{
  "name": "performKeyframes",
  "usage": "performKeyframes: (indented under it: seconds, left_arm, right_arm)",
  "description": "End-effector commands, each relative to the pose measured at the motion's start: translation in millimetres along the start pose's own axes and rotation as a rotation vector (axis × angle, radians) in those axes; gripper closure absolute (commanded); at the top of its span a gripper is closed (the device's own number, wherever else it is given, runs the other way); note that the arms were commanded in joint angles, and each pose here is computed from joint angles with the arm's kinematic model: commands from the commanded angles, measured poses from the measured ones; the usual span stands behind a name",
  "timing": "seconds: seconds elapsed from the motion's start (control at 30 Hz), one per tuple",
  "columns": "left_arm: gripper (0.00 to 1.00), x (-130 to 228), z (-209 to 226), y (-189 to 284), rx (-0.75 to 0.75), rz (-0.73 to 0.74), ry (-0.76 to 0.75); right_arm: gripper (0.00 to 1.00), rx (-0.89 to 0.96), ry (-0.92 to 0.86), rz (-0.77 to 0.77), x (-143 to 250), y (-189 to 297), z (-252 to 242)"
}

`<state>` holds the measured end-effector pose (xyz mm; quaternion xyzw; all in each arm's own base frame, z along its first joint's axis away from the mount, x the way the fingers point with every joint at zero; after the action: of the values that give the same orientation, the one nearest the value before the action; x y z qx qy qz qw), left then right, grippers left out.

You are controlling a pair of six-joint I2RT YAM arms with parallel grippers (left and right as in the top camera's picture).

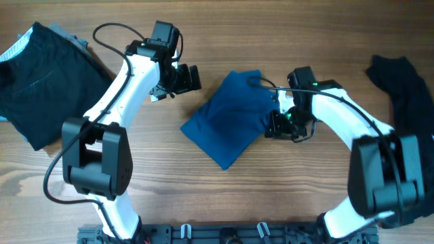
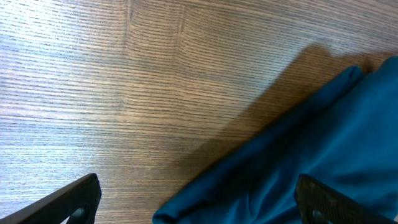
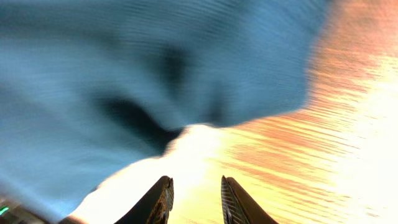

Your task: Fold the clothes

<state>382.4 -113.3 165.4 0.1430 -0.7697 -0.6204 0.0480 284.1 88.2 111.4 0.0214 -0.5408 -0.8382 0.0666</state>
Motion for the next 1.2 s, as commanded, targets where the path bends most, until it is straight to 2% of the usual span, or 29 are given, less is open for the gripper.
performKeyframes:
  seconds: [0.0,0.17,0.27,0.4,0.47,0.53,0.6,0.67,0.8,0.93,1.07,1.17]
  left_arm:
    - [0.00,-0.1,2.4,-5.2,-0.007,0.007,0.014]
    - [0.00,-0.1,2.4,-5.2,-0.007,0.007,0.014]
    - [0.00,-0.1,2.4,-5.2,-0.007,0.007,0.014]
    - [0.00,0.0,2.3,-5.2,-0.007,0.007,0.013]
    - [0.00,0.6,2.7,-5.2,-0.010,0.012,0.014]
    - [0.00,1.6,3.5,-5.2,-0.014,0.019,0.015]
    - [0.00,2.5,3.8,-5.2,-0.017,0.024,0.016]
    - [0.00,3.4,4.3,-5.1,-0.020,0.029,0.017]
    - [0.00,5.5,0.4,-5.0,0.027,0.056,0.018]
    - [0.00,1.2,-12.7,-4.6,0.156,0.058,0.001]
    - [0.00,-2.1,-30.1,-5.9,0.316,0.076,-0.028]
    - [0.00,-2.3,-44.2,-13.2,0.378,0.073,-0.065]
  right_arm:
    - [0.66,-0.339,0.317,-0.139,-0.1,40.0,55.5]
    - [0.65,-0.424,0.416,-0.084,6.7,12.8,76.7]
    - [0.65,-0.527,0.426,0.017,18.1,-20.5,86.3]
    - [0.63,-0.527,0.430,0.128,26.3,-55.9,92.5]
    - [0.60,-0.440,0.368,0.166,25.9,-68.6,82.2]
    - [0.60,-0.235,0.242,0.168,20.7,-74.6,61.9]
    - [0.59,-0.021,0.148,0.132,13.4,-72.9,37.0]
    - [0.59,0.086,0.104,0.096,6.3,-66.3,14.4]
    - [0.59,0.127,-0.012,0.034,-5.2,-51.5,-18.9]
    - [0.59,0.169,-0.130,-0.006,-9.1,-31.3,-56.7]
    - [0.59,0.165,-0.100,-0.028,-5.8,-0.9,-62.9]
    - [0.58,0.170,-0.047,-0.130,-4.3,40.2,-44.2]
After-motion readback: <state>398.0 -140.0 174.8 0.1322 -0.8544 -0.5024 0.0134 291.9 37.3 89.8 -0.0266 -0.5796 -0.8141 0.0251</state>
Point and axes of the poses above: each gripper's point midway between its finger pads, its own y axis back along the fingers, its own z axis along the line the jaws close on, x = y × z, the point moved 9 cm from there along y, back along the fingers, and after that the axes turned 5 degrees about y, right-handed, at the moved point
